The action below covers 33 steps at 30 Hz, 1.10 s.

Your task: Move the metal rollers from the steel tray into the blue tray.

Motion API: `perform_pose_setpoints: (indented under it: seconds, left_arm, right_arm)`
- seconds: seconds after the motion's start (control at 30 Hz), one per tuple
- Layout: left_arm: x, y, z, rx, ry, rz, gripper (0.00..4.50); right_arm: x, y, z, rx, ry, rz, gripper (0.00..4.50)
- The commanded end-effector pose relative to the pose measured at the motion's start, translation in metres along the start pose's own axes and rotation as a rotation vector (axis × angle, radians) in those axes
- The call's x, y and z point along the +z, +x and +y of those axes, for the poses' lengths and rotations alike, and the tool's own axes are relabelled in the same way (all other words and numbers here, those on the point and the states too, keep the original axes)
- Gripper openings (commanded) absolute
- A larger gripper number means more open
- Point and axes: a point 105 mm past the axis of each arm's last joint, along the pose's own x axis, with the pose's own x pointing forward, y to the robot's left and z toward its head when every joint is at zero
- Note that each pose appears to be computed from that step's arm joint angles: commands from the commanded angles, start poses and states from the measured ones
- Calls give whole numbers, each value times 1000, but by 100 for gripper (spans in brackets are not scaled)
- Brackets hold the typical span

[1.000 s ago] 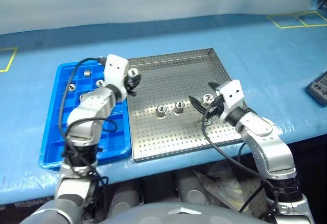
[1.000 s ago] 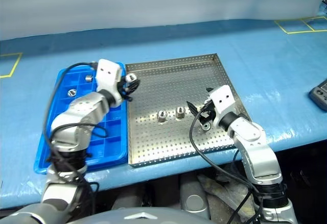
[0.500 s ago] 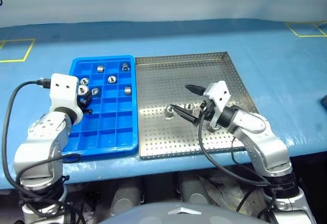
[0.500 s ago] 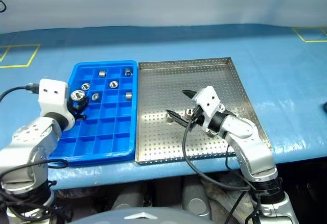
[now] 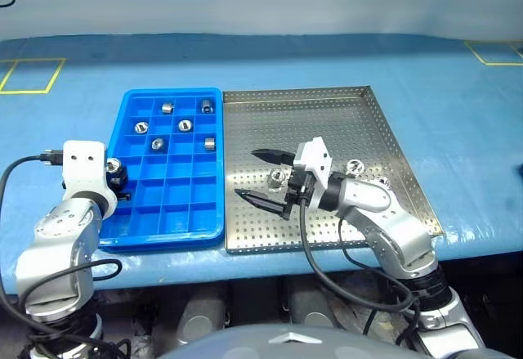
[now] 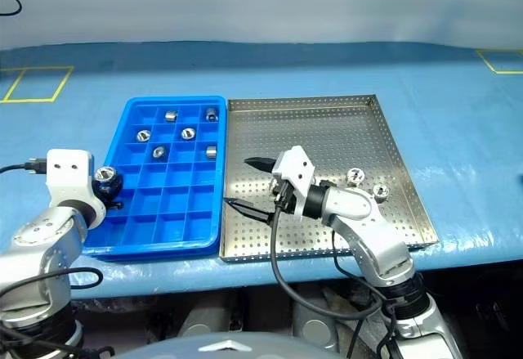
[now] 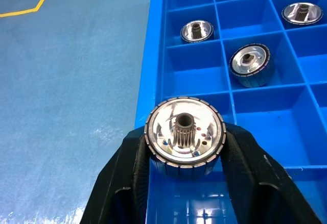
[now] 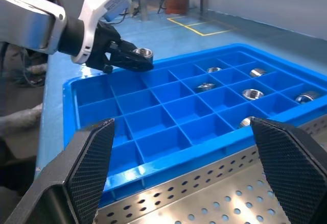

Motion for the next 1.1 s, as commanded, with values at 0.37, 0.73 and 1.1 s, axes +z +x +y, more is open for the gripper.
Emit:
perform_pose_setpoints:
  seconds: [0.37,0.73,1.1]
  left_arm:
    - [11,20,-18,-66,-12,-47,185]
    - [15,19,-13,-40,-24,-82,368]
    - [66,-26,-141,-696,21,-347,426]
  right_arm:
    - [9,2,2,-4,-45,-29,450]
    - [8,-4,-9,-72,-57,-17,450]
    - [-1,-31,-38,-267,-102,74,450]
